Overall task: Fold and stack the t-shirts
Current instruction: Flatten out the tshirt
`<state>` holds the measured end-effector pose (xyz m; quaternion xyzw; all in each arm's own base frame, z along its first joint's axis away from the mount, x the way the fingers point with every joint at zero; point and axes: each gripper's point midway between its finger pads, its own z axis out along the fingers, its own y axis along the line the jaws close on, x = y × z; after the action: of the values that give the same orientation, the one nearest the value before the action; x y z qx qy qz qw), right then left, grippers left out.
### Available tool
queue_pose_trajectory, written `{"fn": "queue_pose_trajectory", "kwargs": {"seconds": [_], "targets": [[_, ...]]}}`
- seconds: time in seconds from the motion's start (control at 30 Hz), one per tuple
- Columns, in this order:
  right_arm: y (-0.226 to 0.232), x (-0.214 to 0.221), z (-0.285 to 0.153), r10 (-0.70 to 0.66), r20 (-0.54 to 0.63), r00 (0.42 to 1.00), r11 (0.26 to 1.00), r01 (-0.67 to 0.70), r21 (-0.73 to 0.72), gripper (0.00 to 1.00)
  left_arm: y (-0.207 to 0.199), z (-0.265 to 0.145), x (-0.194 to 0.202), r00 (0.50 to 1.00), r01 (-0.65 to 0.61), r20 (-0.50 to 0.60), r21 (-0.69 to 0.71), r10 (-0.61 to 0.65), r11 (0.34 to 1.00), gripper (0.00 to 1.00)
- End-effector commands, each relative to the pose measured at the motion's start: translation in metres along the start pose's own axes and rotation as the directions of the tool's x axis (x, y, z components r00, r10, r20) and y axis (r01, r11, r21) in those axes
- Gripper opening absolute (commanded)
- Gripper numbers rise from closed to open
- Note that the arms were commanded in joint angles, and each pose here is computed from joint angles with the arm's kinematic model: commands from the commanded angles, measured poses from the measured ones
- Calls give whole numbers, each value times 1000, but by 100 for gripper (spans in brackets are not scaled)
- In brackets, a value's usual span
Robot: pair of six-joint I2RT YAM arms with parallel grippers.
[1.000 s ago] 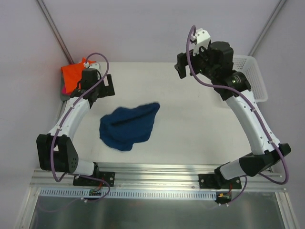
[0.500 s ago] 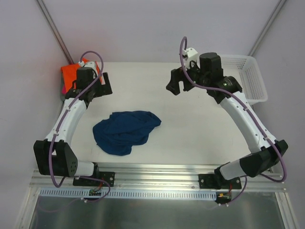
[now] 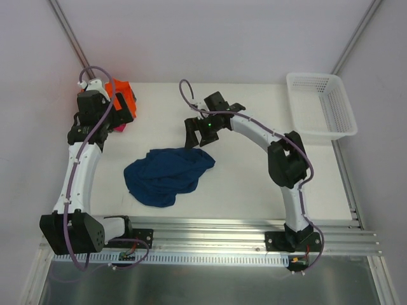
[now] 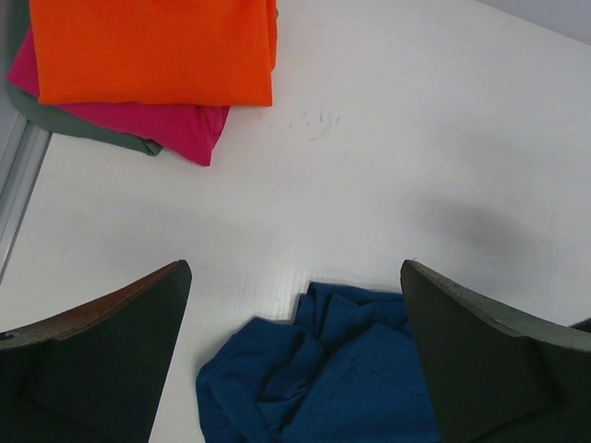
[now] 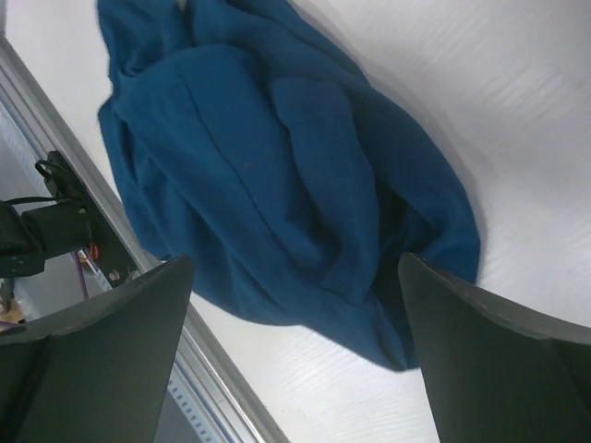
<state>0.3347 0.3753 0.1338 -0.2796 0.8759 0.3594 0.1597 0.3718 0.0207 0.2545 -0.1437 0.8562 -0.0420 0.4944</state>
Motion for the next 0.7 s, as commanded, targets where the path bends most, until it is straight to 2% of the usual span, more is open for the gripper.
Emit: {"fn": "queue_pose_trajectory", "kwargs": {"seconds": [0.0,0.07,0.2,0.23,0.27,0.5,0.67], "targets": [[24,-6,12,43,-18,999,995,-45,-93,99,-3,-13,6,1000,-20,8,36,20,999,99],[21,7,31,49,-76,996,995,-55,-85,94,-1,-12,14,1000,-9,-8,36,9,999,99],[31,25,54,-17,-184,983,994,-3,-109,91,5,-14,20,1000,6,-14,28,-5,1000,99],[41,16,53,-42,-168,985,992,20,-128,91,8,-12,22,1000,15,-22,22,-15,1000,99],[43,23,64,-45,-196,980,990,18,-138,89,10,-13,25,1000,18,-25,21,-18,1000,99],[68,19,72,-119,-164,979,982,92,-162,88,20,-11,33,997,59,-44,6,-59,998,99],[62,28,77,-106,-191,976,986,77,-150,89,19,-11,28,997,73,-39,13,-72,997,99]]}}
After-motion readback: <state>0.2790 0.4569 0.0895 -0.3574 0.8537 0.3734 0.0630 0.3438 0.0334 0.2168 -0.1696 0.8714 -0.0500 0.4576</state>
